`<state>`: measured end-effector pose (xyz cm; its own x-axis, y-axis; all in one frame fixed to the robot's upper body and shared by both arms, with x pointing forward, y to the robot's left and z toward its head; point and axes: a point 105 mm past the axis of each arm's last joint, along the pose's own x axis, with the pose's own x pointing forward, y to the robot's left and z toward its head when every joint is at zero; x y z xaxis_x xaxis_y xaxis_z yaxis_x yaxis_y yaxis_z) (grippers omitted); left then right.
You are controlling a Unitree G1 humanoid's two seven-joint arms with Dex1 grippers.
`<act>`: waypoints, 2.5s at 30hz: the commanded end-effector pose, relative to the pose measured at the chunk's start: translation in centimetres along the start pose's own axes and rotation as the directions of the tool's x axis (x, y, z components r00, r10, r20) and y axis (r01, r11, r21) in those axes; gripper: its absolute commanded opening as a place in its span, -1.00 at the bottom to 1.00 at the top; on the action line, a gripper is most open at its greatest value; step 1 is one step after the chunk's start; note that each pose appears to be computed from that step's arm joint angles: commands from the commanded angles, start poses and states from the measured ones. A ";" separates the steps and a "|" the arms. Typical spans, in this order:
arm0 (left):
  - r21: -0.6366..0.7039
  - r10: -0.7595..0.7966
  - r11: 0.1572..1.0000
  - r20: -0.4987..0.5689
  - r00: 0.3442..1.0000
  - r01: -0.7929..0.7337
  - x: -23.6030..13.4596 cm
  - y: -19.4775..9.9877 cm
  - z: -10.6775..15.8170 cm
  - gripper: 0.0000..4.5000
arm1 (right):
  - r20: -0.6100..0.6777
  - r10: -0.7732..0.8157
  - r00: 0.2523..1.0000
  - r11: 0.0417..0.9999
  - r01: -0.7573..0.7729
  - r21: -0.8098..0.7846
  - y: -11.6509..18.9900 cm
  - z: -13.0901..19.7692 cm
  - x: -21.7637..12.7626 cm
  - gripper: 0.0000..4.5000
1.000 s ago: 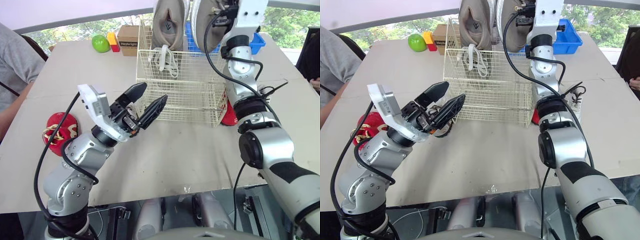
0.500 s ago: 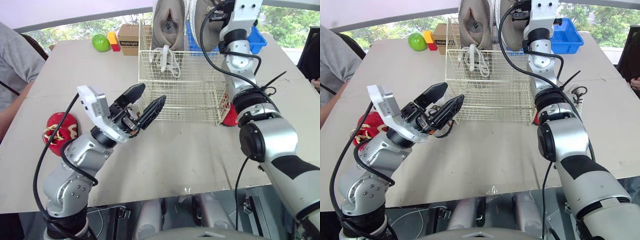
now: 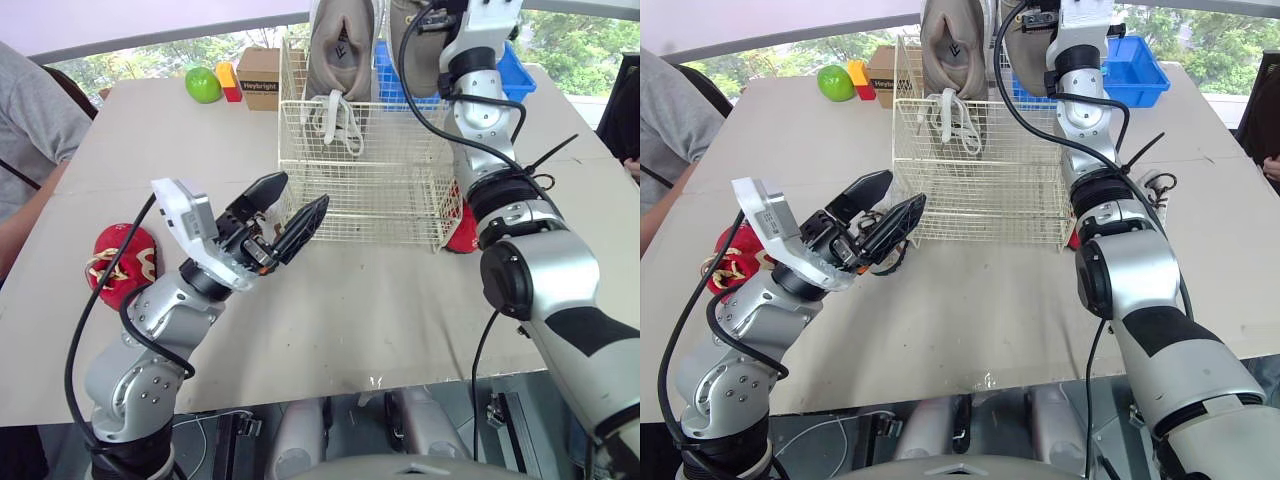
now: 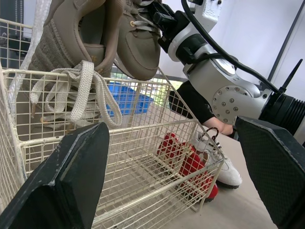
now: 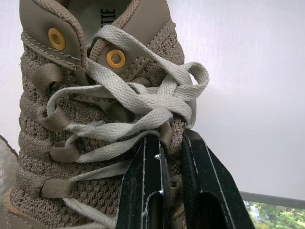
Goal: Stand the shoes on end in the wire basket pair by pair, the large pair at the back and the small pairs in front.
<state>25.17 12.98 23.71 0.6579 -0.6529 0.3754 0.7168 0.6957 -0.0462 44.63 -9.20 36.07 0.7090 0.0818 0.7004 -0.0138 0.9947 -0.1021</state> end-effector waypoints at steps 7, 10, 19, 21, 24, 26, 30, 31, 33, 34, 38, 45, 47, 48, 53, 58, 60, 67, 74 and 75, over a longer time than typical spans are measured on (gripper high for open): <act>0.053 -0.004 0.999 0.030 1.000 0.003 -0.5 -0.5 1.2 1.00 | -0.137 0.208 0.969 0.973 -0.191 0.129 3.6 -5.1 -7.5 -0.96; 0.050 -0.004 0.999 0.028 1.000 0.003 -0.5 -0.6 1.0 1.00 | -0.169 0.252 0.953 0.953 -0.213 0.218 4.1 -4.6 -8.8 -0.96; 0.025 -0.026 0.999 0.010 1.000 0.026 -0.3 -0.6 0.4 1.00 | -0.278 0.486 0.829 0.850 -0.374 0.371 3.7 -3.3 -11.6 -0.08; 0.026 -0.025 0.999 0.001 1.000 0.025 -0.4 -0.5 0.2 1.00 | -0.286 0.518 0.806 0.841 -0.418 0.344 3.4 -2.6 -11.8 0.36; 0.025 -0.021 0.999 -0.005 1.000 0.021 -0.4 -0.4 0.1 1.00 | -0.276 0.544 0.792 0.834 -0.476 0.279 2.6 -1.1 -11.6 0.68; 0.024 -0.018 1.000 -0.011 1.000 0.018 -0.4 -0.3 0.0 1.00 | -0.275 0.549 0.789 0.834 -0.500 0.233 2.1 -0.5 -11.4 0.68; 0.015 0.008 1.000 -0.008 1.000 -0.008 -0.6 0.1 -0.1 1.00 | -0.251 0.616 0.747 0.788 -0.581 0.203 1.6 1.3 -11.6 0.68; 0.011 0.042 0.999 -0.017 0.999 -0.041 -1.0 0.6 -0.3 1.00 | -0.133 0.700 0.701 0.704 -0.647 0.294 2.1 3.3 -12.5 0.68; 0.042 0.126 0.991 -0.063 0.990 -0.123 -2.4 2.2 -0.8 1.00 | -0.058 0.840 0.539 0.519 -0.770 0.371 2.6 5.2 -15.3 0.68; 0.050 0.161 0.986 -0.078 0.984 -0.157 -3.1 2.8 -0.9 1.00 | -0.034 0.884 0.467 0.439 -0.803 0.404 2.8 5.6 -16.7 0.68; 0.083 0.364 0.931 -0.266 0.893 -0.355 -9.0 4.4 -3.6 1.00 | -0.171 0.941 0.292 0.338 -0.845 0.415 1.2 4.4 -22.0 0.99; 0.155 0.506 0.861 -0.350 0.788 -0.484 -10.5 6.5 -6.2 1.00 | -0.260 0.951 0.170 0.280 -0.830 0.482 0.3 3.9 -27.1 0.99; 0.172 0.529 0.847 -0.346 0.775 -0.502 -9.8 6.9 -6.7 1.00 | -0.277 0.936 0.216 0.330 -0.811 0.483 0.2 3.6 -27.3 0.99; 0.186 0.533 0.846 -0.353 0.769 -0.500 -9.5 7.0 -7.1 1.00 | -0.290 0.931 0.222 0.340 -0.814 0.470 0.2 3.4 -27.4 0.99; 0.192 0.555 0.830 -0.376 0.742 -0.524 -8.1 8.0 -9.1 1.00 | -0.304 0.921 0.244 0.366 -0.809 0.460 0.2 3.3 -27.5 0.99; 0.194 0.591 0.803 -0.383 0.709 -0.564 -7.4 8.0 -10.4 0.41 | -0.312 0.919 0.243 0.368 -0.814 0.450 0.0 3.2 -27.4 1.00; 0.180 0.593 0.801 -0.363 0.718 -0.571 -6.9 7.6 -10.4 -0.03 | -0.307 0.921 0.242 0.362 -0.821 0.441 0.1 3.2 -27.2 1.00; 0.161 0.695 0.714 -0.047 0.717 -0.682 -6.1 8.8 -4.1 -0.94 | -0.285 0.914 0.288 0.386 -0.832 0.399 1.1 3.6 -25.1 1.00; 0.206 0.202 0.946 0.225 0.953 -0.250 0.0 4.5 5.6 -0.94 | -0.173 0.933 0.314 0.354 -0.883 0.308 2.8 8.9 -19.3 1.00; 0.258 0.097 0.955 0.186 0.978 -0.144 0.7 3.3 5.6 -0.94 | -0.165 0.940 0.299 0.337 -0.892 0.301 2.9 9.7 -18.5 1.00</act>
<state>28.43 19.85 27.95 0.7991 -0.2902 0.5265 0.3496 0.9368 -0.0143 24.95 -7.09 27.88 0.3274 0.9449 -0.0058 -0.8494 0.2916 -0.4399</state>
